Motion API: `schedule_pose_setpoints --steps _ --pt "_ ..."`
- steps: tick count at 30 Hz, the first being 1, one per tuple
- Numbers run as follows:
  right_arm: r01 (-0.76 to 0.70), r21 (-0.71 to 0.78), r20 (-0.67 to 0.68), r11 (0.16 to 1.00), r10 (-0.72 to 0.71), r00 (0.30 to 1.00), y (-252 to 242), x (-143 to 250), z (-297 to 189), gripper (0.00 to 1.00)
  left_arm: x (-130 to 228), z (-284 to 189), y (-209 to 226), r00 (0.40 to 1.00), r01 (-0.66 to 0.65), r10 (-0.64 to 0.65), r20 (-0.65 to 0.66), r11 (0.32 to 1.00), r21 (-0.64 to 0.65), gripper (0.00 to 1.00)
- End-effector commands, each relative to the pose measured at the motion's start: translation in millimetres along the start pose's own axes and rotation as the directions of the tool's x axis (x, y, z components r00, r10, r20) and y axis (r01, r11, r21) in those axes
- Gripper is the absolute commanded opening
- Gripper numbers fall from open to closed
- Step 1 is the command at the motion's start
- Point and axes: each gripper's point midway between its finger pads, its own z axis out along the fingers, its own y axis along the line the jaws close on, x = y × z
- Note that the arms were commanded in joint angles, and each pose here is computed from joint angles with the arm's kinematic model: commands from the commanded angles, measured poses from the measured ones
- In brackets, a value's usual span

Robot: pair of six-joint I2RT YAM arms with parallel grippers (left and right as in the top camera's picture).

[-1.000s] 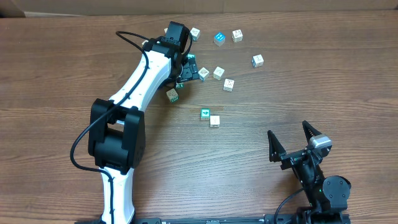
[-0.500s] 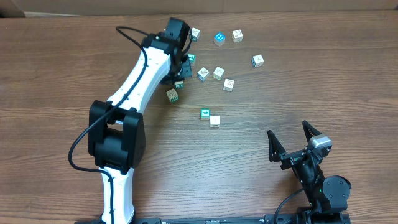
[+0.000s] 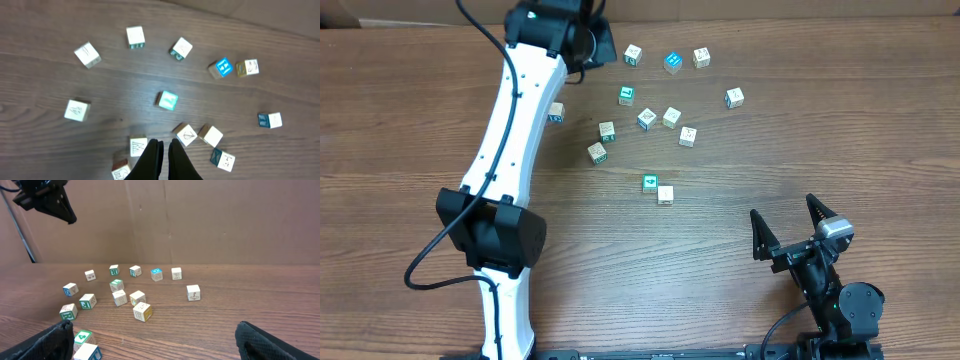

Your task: Form a circle

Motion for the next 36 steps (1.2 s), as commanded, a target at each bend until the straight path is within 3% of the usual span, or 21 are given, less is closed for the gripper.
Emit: schedule_pose_setpoints --steps 1,10,36 --pt "0.006 0.01 0.006 1.0 -0.006 1.0 -2.1 1.1 0.0 1.0 -6.6 -10.7 5.8 1.0 -0.017 0.017 0.023 1.0 -0.016 0.04" --pt "0.006 0.01 0.006 1.0 -0.006 1.0 -2.2 1.2 0.0 1.0 -5.7 -11.8 36.9 0.998 -0.039 0.046 0.031 0.983 -0.18 0.04" --pt "0.006 0.01 0.006 1.0 -0.006 1.0 -2.2 1.2 0.0 1.0 -3.3 -5.0 41.7 0.995 -0.095 0.1 0.012 0.974 -0.206 0.04"
